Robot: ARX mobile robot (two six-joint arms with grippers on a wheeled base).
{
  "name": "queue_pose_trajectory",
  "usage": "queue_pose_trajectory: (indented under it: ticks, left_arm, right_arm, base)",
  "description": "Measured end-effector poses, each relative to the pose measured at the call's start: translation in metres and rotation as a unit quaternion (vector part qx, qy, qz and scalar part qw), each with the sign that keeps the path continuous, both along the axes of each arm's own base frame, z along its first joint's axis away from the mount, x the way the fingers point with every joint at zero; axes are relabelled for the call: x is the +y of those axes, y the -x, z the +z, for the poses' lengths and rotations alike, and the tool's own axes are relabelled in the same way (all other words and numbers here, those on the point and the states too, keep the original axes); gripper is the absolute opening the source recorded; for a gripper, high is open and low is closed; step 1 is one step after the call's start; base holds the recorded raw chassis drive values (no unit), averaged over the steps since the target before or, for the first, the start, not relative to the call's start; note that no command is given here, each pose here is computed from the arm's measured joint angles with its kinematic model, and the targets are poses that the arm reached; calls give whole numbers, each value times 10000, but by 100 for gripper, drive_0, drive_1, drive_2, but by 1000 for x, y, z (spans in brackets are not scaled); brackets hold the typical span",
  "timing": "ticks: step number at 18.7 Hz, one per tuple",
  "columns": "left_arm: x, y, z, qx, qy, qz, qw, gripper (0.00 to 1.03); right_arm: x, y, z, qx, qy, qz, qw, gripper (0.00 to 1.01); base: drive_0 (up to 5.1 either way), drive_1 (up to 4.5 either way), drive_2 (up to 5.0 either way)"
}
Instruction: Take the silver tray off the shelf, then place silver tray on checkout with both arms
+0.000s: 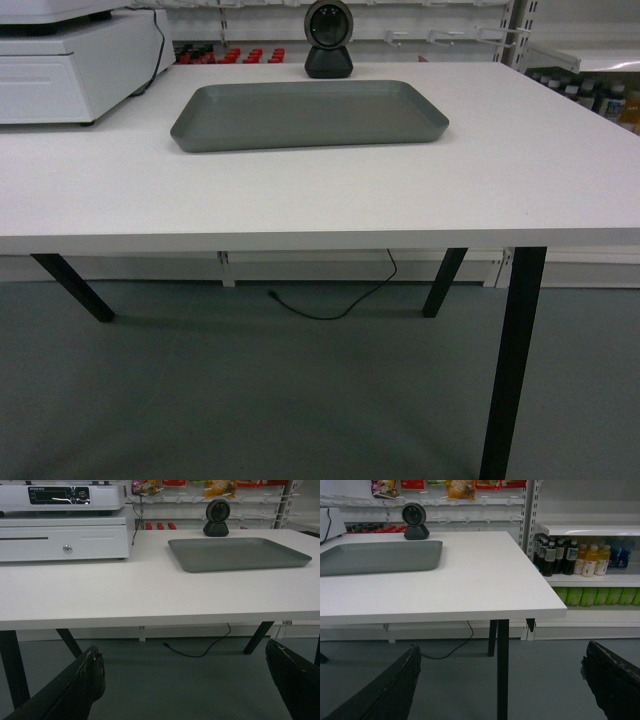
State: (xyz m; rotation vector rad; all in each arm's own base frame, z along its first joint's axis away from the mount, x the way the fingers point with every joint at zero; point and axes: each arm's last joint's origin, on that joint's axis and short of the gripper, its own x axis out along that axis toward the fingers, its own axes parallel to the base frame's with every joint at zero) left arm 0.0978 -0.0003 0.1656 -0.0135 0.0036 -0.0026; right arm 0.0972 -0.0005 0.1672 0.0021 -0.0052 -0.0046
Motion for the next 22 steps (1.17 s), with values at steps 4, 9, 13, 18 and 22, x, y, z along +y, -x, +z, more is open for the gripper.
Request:
queue_pose_trajectory:
  ticks: [4,9,13,18,22]
  left_arm:
    - [0,0,0,-11,0,-2,10000,98]
    - [0,0,0,0,-2,-2,10000,98]
    - [0,0,0,2,-13,-2,10000,98]
    - [0,0,0,21,-17,2,10000,98]
    - [0,0,0,13,-17,2,10000,98]
  right_arm:
    - [0,0,0,-19,0,0,10000,98]
    - [0,0,0,2,-2,0,10000,98]
    - [0,0,0,-2,0,0,10000,98]
    - [0,0,0,11,2,0,10000,98]
    - [0,0,0,8,2,0,10000,98]
  base:
    - [0,0,0]
    - [0,0,0]
    - [0,0,0]
    - [0,0,0]
    - [0,0,0]
